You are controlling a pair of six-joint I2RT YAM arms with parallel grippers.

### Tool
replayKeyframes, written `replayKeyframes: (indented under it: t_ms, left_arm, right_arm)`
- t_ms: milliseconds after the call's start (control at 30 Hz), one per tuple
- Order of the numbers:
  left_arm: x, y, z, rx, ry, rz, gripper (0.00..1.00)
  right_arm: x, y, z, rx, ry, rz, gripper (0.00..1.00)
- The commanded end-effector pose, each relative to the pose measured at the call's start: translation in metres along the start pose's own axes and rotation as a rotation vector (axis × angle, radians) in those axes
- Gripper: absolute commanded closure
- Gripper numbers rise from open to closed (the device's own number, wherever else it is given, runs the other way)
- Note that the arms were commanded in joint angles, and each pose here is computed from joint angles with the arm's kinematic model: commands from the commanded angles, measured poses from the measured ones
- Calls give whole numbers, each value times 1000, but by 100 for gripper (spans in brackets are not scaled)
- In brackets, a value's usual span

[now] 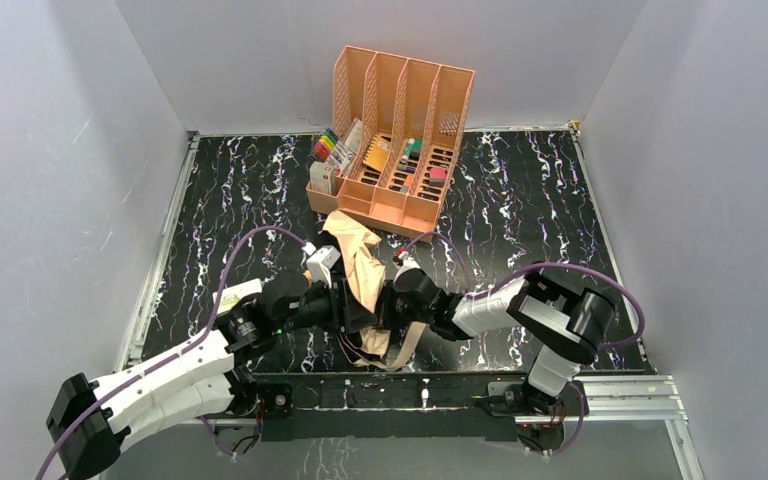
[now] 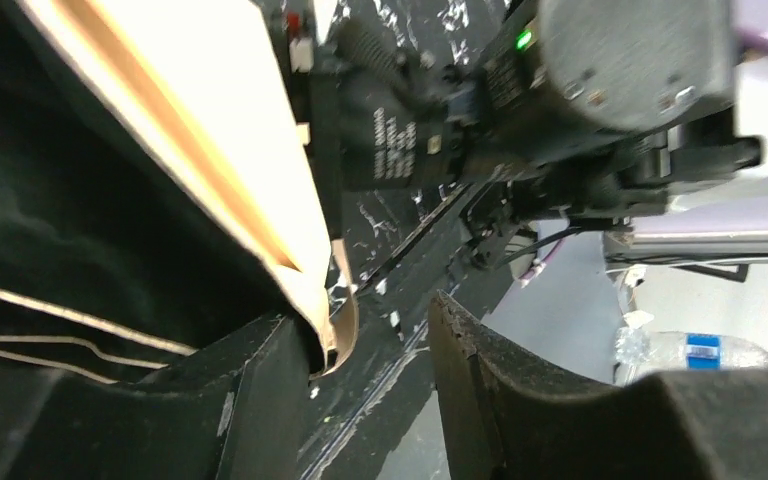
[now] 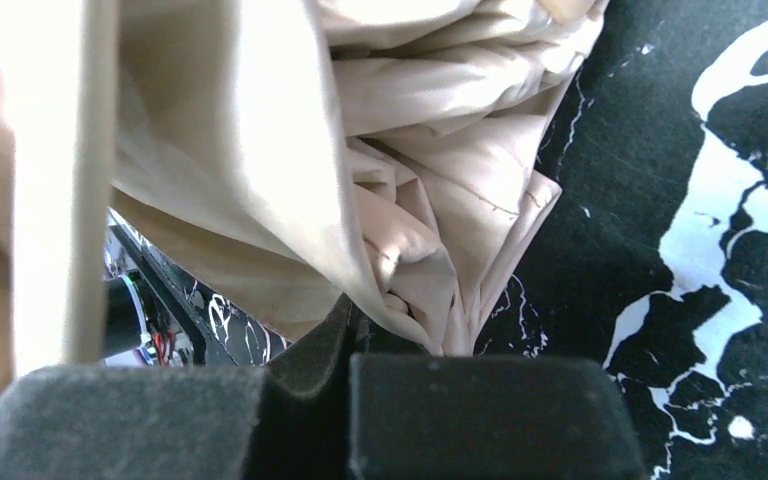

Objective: Put away the umbrella

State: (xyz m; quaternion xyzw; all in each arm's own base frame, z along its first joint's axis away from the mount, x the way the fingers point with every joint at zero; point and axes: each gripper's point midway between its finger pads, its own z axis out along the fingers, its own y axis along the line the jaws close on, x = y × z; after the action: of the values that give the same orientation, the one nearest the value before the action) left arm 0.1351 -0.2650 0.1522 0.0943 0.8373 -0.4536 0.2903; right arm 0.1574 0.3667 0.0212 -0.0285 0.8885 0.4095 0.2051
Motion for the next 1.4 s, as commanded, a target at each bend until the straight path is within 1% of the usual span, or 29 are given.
replayKeyframes:
  t_ms: [0, 67, 133, 200, 267, 400, 433, 533, 667, 833, 967, 1033, 1100, 1200, 1300, 1367]
  left_arm:
    - [9, -4, 7, 43, -44, -8, 55]
    - [22, 2, 11, 43, -18, -11, 58]
    - [33, 8, 15, 45, -8, -19, 62]
    - [43, 14, 19, 46, -1, -31, 71]
    - [50, 21, 22, 34, 1, -45, 82]
    - [60, 36, 29, -4, 4, -50, 92]
    - [62, 41, 31, -20, 9, -49, 92]
    - [68, 54, 35, -66, 12, -52, 94]
    - [73, 65, 39, -97, 8, -60, 89]
    - [58, 43, 41, -48, -8, -46, 91]
    - [42, 22, 37, -1, -34, -28, 94]
    - [38, 18, 36, 6, -47, -28, 94]
    - [41, 23, 37, -7, -42, -30, 94]
    - [51, 32, 40, -19, -25, -46, 94]
    - [65, 45, 39, -46, -4, -58, 99]
    - [75, 54, 37, -61, 7, -71, 100]
  right_arm:
    - [28, -57, -13, 191, 79, -19, 100]
    - [27, -56, -15, 187, 73, -16, 100]
    - [26, -53, -17, 179, 68, -15, 100]
    - [24, -49, -19, 163, 60, -16, 100]
    - [22, -44, -20, 141, 53, -17, 100]
    - [18, -33, -23, 94, 37, -20, 100]
    - [21, -28, -25, 71, 56, -18, 100]
    - [20, -20, -29, 43, 52, -17, 100]
    - [17, -14, -39, 14, 33, -16, 100]
    - [30, -23, -36, 25, 74, -2, 100]
    - [38, -19, -25, -13, 93, 34, 100]
    - [39, -10, -18, -60, 104, 48, 100]
    - [40, -1, -12, -104, 117, 52, 100]
    - [40, 5, -8, -125, 123, 60, 100]
    - [37, 0, -13, -106, 99, 65, 100]
    - [34, -5, -17, -75, 77, 67, 100]
